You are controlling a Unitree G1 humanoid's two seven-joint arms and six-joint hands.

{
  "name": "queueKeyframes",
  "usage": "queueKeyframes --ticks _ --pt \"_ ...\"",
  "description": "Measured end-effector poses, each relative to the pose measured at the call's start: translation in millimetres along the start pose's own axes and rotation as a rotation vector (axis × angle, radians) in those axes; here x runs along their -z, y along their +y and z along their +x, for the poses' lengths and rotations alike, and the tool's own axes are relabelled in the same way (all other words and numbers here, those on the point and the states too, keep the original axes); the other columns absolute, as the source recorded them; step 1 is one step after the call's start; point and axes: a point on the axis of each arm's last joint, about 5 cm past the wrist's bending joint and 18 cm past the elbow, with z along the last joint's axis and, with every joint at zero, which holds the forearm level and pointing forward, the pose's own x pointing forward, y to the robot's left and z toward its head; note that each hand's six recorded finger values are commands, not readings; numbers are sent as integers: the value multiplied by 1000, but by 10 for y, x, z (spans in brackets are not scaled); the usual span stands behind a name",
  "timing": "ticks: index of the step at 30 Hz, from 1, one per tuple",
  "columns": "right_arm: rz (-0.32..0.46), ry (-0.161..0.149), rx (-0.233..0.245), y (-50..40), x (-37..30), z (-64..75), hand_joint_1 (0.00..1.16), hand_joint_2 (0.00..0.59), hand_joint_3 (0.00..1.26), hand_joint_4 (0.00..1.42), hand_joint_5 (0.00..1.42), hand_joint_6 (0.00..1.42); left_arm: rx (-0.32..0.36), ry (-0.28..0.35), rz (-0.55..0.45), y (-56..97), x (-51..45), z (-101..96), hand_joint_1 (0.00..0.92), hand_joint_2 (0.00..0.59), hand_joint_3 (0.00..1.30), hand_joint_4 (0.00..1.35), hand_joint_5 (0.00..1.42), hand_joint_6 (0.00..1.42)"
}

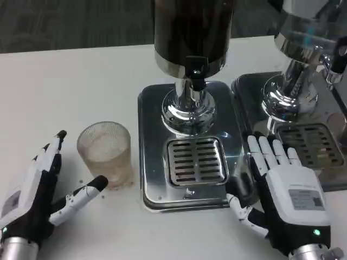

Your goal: Grasp the cup under the faucet to collect the drink, then remove the cup.

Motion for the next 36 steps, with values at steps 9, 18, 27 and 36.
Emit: queueKeyframes --ticks 9,18,27,36 --pt "3 -3 0 -3 0 0 295 432 31 0 0 16 29 -42 40 -44 -72 204 49 0 0 0 0 0" --pt "9 -4 19 -36 -27 1 302 425 44 0 0 30 51 -35 37 -137 -100 274 90 1 0 0 128 175" --pt "9 -6 -1 -39 -37 -9 310 424 54 0 0 44 0 -57 30 -142 -125 333 116 2 0 65 411 611" --pt "11 -6 -3 -43 -39 -9 324 417 56 0 0 74 -40 -92 47 -166 -154 355 291 57 192 409 687 904"
